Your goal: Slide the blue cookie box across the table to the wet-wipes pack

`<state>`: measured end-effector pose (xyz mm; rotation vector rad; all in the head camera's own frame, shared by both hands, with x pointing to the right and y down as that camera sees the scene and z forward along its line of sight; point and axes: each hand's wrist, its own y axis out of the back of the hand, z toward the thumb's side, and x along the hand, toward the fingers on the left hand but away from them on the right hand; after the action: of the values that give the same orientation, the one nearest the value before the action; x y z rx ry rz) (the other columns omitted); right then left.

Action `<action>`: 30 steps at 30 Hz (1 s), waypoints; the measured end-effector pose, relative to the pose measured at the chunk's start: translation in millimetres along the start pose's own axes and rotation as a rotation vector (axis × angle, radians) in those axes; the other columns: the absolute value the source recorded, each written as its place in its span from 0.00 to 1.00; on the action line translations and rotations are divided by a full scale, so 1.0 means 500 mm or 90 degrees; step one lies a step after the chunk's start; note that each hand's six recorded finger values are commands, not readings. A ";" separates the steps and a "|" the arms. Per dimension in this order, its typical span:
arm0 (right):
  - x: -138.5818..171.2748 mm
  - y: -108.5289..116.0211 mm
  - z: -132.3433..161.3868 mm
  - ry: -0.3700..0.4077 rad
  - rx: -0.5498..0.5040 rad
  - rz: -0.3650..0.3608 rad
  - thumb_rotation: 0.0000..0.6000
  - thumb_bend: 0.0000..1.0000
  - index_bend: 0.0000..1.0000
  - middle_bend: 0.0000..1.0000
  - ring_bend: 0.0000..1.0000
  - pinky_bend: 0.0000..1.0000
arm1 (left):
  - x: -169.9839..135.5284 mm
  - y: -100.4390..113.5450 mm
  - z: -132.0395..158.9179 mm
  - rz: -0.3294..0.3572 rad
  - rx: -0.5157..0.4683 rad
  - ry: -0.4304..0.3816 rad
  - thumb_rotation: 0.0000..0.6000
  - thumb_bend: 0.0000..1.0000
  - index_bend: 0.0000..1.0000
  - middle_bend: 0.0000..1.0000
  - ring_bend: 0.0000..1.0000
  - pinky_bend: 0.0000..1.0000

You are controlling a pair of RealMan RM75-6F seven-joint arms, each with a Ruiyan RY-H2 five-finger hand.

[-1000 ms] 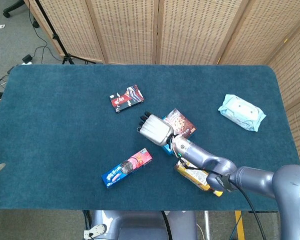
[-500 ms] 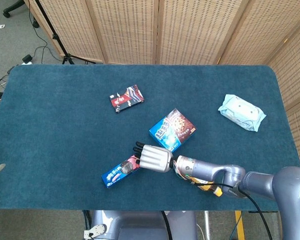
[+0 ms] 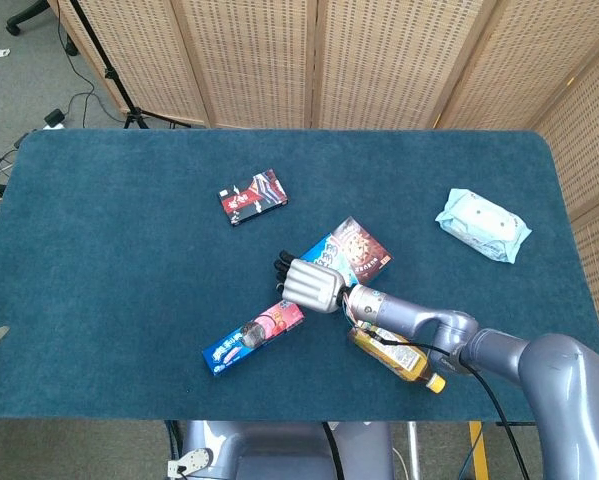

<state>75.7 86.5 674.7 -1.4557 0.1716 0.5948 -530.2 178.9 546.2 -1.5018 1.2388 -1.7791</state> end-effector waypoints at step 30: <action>0.086 -0.142 -0.101 -0.100 0.025 0.104 1.00 1.00 0.44 0.39 0.20 0.22 | 0.001 -0.007 0.007 -0.006 0.007 -0.002 1.00 0.00 0.00 0.00 0.00 0.00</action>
<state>157.8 49.9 711.0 -1.3581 0.1781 0.8314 -526.6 179.1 549.4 -1.5069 1.2208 -1.7867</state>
